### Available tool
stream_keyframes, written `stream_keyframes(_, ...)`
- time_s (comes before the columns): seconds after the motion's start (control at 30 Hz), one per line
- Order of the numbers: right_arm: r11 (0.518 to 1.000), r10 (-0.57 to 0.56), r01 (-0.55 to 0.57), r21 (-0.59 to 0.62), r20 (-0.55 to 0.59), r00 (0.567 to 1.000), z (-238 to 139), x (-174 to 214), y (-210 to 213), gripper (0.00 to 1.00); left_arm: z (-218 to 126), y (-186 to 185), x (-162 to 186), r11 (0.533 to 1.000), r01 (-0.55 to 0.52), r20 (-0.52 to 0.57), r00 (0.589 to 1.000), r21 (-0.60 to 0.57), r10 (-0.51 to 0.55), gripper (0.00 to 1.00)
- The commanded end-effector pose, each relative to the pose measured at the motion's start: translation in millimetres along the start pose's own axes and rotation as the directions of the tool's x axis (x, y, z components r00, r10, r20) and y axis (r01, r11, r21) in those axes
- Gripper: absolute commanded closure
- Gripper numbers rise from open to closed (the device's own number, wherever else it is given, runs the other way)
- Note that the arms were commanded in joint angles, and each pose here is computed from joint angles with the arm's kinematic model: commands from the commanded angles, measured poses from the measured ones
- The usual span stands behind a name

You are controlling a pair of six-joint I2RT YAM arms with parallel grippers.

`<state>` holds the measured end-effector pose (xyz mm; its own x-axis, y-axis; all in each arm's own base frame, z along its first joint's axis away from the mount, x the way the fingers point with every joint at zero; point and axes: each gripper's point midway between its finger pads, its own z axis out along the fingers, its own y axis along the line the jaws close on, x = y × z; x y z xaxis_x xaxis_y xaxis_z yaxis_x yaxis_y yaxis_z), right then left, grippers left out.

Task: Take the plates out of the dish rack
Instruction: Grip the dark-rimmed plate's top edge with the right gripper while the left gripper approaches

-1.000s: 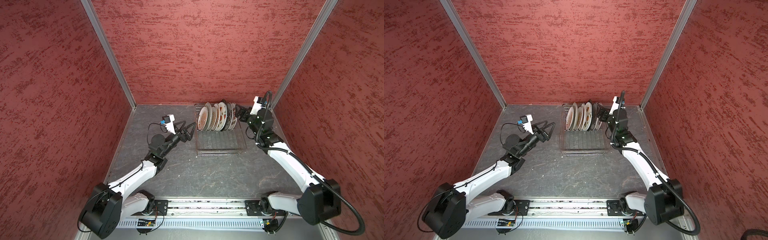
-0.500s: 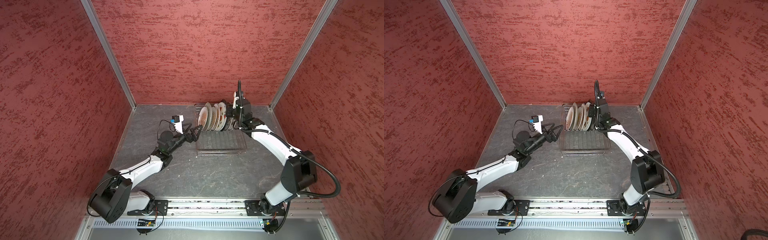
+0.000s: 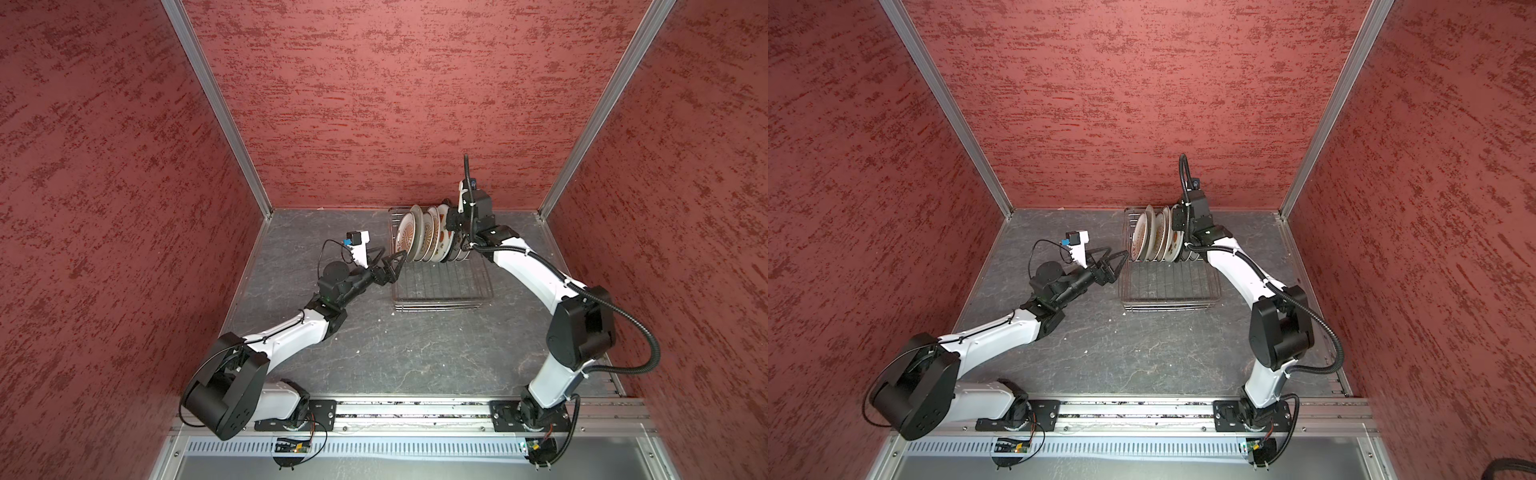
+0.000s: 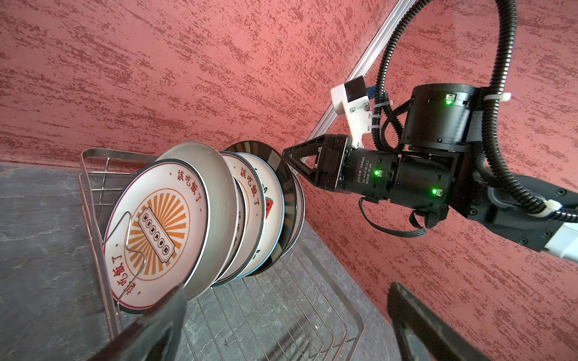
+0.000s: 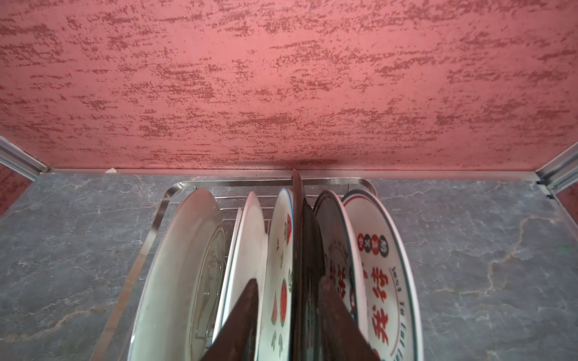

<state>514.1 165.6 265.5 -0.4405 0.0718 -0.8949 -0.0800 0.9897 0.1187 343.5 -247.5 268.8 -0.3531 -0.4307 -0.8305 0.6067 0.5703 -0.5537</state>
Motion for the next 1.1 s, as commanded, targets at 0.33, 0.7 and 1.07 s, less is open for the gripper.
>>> stream_keyframes(0.33, 0.993, -0.047, 0.052, 0.108, -0.052, 0.998, 12, 11, -10, 0.82, 11, -6, -2, 0.999, 0.006, 0.007, 1.0, 0.034, -0.006, 0.01)
stream_keyframes(0.7, 0.99, -0.055, 0.065, 0.127, -0.082, 0.995, 19, 17, -10, 0.87, 16, -3, 1, 0.999, 0.014, -0.006, 1.0, 0.034, -0.014, 0.01)
stream_keyframes(1.07, 0.982, -0.056, 0.075, 0.173, -0.109, 0.992, 27, 25, -14, 0.9, 13, 1, -1, 1.0, 0.003, -0.003, 1.0, 0.015, -0.003, 0.01)
